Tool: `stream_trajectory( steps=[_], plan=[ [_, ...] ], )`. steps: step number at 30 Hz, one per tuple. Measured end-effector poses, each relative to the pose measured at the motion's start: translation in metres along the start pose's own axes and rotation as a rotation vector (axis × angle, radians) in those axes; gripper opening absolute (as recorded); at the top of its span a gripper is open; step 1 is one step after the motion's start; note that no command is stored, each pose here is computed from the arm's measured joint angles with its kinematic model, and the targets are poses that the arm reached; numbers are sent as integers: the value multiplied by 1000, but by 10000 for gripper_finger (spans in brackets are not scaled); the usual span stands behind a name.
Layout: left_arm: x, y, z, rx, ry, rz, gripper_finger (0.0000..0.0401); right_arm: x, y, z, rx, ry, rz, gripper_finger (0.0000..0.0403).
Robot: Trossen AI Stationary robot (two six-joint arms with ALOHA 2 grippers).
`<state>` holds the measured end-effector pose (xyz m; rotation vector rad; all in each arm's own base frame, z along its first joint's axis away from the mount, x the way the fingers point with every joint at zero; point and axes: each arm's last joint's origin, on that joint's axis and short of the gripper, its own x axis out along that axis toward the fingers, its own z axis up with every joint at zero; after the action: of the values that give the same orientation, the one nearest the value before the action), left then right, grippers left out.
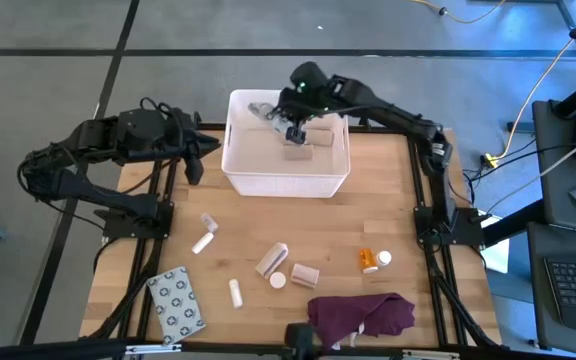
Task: Pick & place medical supplies in basket/bin
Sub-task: Put the top white mailer bag into the white bin
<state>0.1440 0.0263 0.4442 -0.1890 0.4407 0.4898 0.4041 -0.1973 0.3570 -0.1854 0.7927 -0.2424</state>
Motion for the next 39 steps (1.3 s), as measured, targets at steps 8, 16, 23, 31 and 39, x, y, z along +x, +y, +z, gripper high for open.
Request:
stream_trajectory(
  steps=[8,16,23,31,39],
  plan=[
    [0,1,-4,-9,36,9,48,63,10,-18,-119,142,-45,0],
    [0,1,-5,-8,55,14,50,103,14,-37,-109,253,-114,0],
    [0,2,-7,-1,73,19,49,129,37,-43,-106,267,-27,0],
    [0,2,-7,-5,73,19,50,155,58,-51,-126,263,41,4],
    [0,2,-7,-30,75,21,62,153,55,-48,-129,253,13,55]
  ],
)
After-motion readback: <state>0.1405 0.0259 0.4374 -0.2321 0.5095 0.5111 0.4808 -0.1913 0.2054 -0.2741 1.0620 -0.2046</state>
